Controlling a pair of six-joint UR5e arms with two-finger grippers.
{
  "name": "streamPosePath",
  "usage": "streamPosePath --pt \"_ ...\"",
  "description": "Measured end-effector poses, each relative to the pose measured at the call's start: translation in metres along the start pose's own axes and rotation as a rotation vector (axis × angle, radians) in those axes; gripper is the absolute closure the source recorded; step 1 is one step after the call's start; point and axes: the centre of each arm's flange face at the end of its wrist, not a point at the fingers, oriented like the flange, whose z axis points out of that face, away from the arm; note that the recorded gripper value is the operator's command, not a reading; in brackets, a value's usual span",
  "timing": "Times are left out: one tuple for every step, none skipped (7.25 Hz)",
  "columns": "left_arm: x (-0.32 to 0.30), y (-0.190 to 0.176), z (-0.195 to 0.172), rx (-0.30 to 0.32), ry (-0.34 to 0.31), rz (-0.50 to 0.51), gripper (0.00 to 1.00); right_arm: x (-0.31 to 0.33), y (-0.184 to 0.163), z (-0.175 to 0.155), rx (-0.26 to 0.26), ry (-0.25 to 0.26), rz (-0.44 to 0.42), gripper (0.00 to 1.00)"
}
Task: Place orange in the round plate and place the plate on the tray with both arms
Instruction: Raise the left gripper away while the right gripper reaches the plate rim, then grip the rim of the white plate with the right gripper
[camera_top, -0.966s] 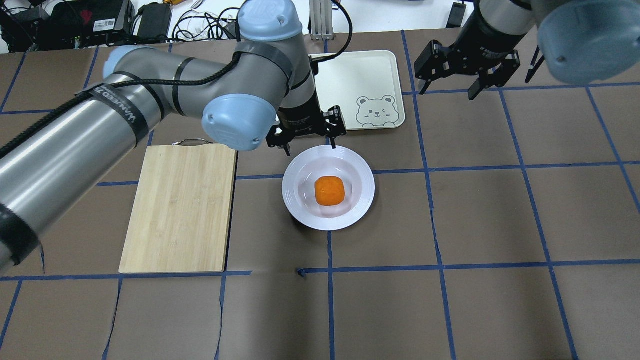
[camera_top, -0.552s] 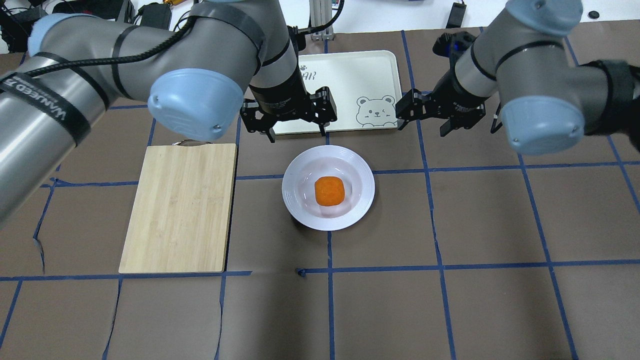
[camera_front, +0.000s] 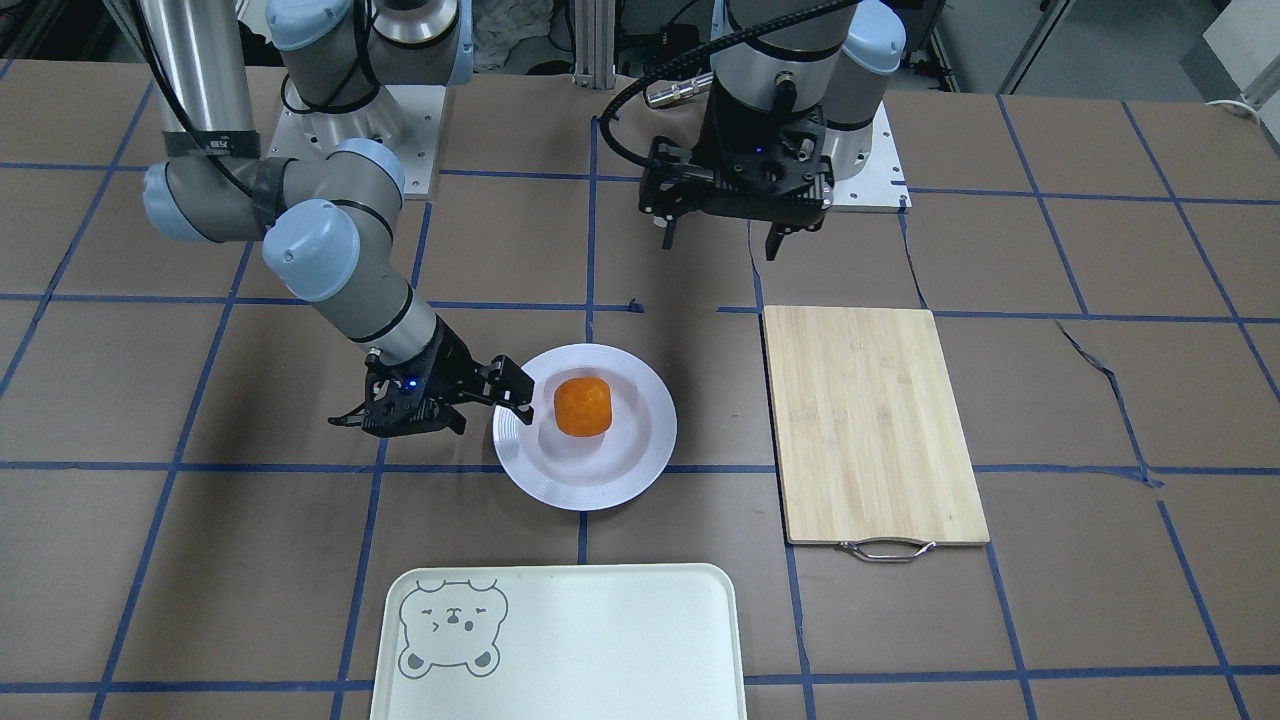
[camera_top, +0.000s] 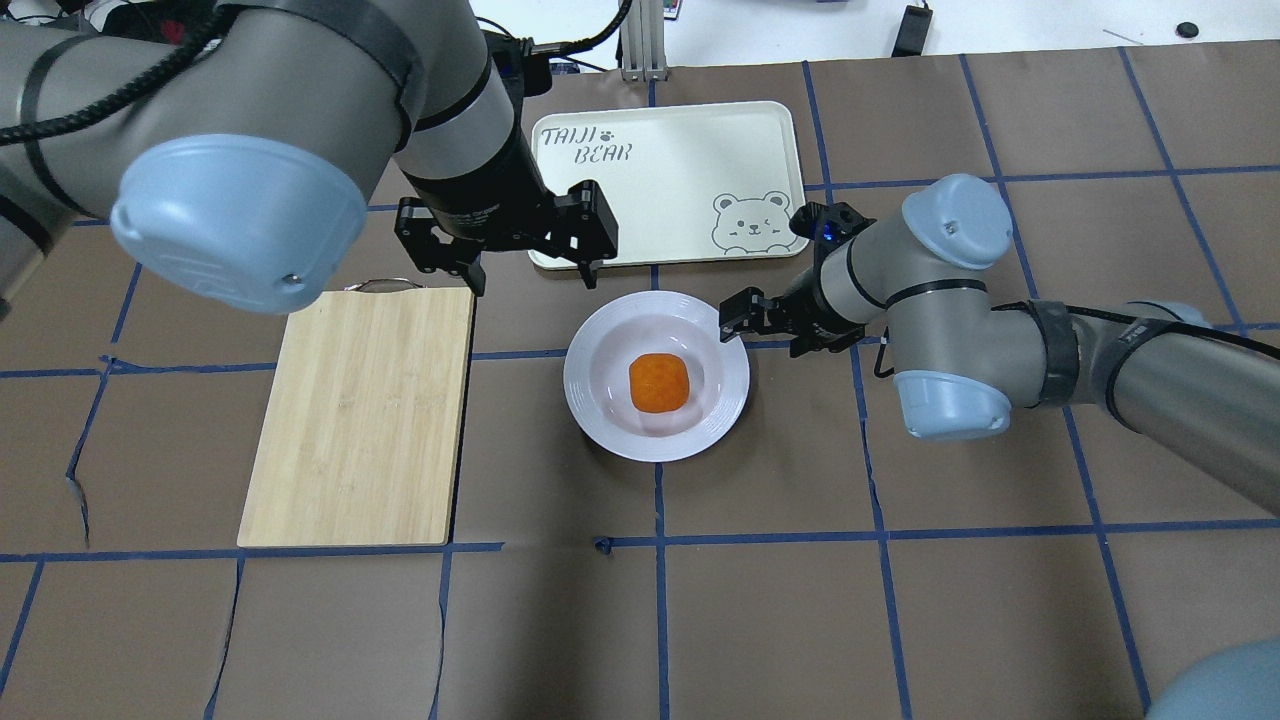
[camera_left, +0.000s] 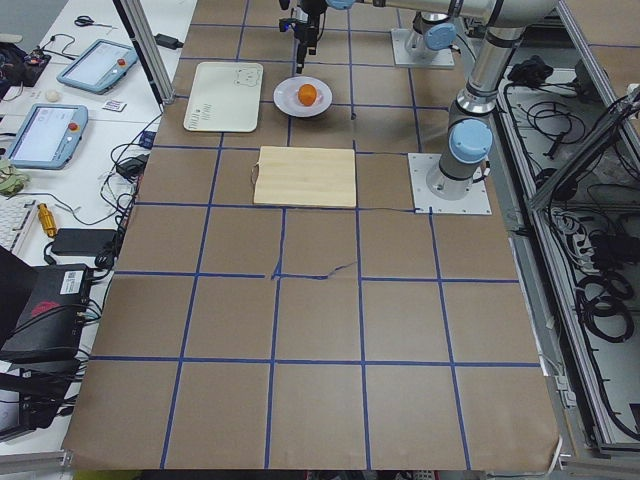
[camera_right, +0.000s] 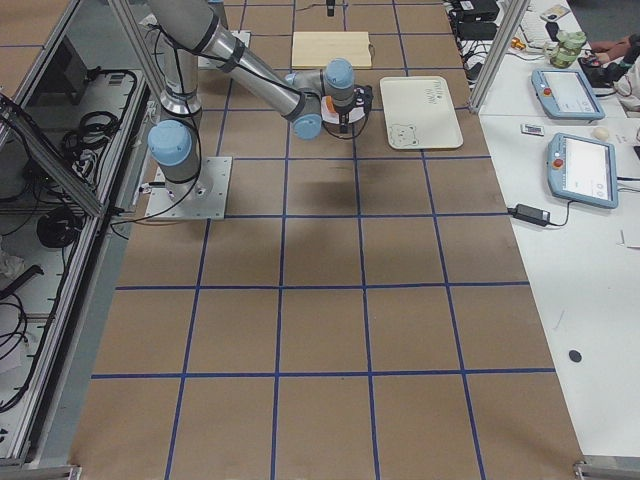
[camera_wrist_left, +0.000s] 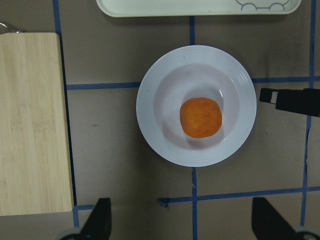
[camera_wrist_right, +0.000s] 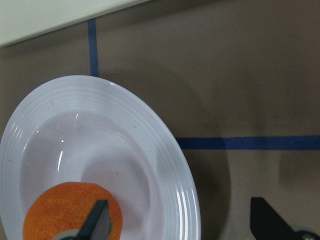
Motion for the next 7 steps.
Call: streamPosePath --pt "-0.03 -0.003 -0.008 0.014 -0.036 -0.002 0.0 -0.001 0.005 0.008 -0.01 0.0 0.0 0.0" --pt "-0.051 -0.005 -0.012 0.021 -0.042 -0.025 0.0 0.0 0.008 0.014 -0.016 0.0 0.001 0.0" --pt "-0.062 -0.005 -0.014 0.024 -0.038 -0.039 0.0 0.001 0.009 0.017 -0.021 0.001 0.004 0.07" --pt "-0.066 -0.005 -0.015 0.026 -0.035 -0.045 0.0 0.002 0.009 0.019 -0.024 0.001 0.009 0.08" --pt "-0.068 -0.005 -0.015 0.026 -0.032 -0.047 0.0 0.0 0.011 0.021 -0.029 0.001 0.009 0.09" --pt "-0.068 -0.005 -0.016 0.026 -0.03 -0.048 0.0 -0.004 0.014 0.025 -0.036 0.001 0.006 0.12" --pt "-0.068 -0.005 -0.016 0.027 -0.03 -0.047 0.0 -0.008 0.016 0.027 -0.041 0.002 0.009 0.21"
